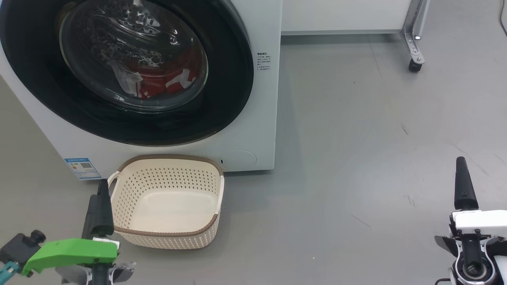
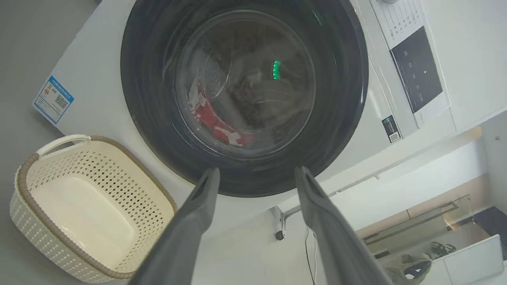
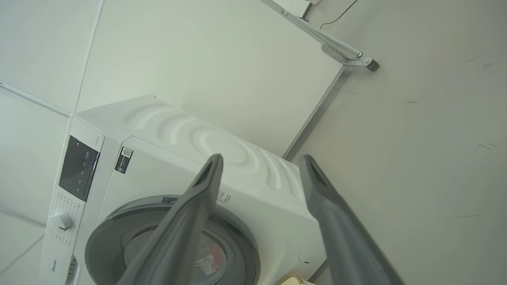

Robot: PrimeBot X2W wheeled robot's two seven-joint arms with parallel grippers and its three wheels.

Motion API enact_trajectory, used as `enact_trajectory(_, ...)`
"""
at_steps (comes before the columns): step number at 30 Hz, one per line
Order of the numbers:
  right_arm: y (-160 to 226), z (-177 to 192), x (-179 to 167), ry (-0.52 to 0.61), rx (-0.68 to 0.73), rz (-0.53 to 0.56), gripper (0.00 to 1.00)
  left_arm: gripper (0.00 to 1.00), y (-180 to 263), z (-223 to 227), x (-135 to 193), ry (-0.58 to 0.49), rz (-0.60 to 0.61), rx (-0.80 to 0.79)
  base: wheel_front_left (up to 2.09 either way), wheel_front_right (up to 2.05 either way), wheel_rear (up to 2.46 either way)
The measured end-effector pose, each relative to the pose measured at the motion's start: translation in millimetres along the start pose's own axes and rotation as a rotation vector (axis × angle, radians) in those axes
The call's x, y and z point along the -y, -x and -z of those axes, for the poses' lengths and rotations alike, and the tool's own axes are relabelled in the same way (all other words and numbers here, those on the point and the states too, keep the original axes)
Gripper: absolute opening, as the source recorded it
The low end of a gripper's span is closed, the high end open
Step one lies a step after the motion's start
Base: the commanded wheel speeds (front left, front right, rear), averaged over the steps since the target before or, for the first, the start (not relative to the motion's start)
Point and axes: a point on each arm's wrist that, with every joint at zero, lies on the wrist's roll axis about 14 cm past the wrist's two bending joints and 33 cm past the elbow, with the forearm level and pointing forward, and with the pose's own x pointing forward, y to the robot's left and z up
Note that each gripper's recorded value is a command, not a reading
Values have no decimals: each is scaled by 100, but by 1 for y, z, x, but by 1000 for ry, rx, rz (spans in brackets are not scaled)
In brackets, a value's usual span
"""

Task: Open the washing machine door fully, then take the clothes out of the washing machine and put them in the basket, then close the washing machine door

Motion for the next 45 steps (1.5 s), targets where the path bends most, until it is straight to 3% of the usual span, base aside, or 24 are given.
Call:
enact_trajectory(14,2,1,-7,196,5,-22,100,100,0,20,11,-327,55,-52,0,0,0)
enact_trajectory(25,1,9,-15,442,-25,-68,100,100,1,33,14,-622,94,-75,0,0,0)
enact_trajectory(45,10,37,-14,792,-106,-128,100,100,6,44,3,-991,86,-70,0,0,0)
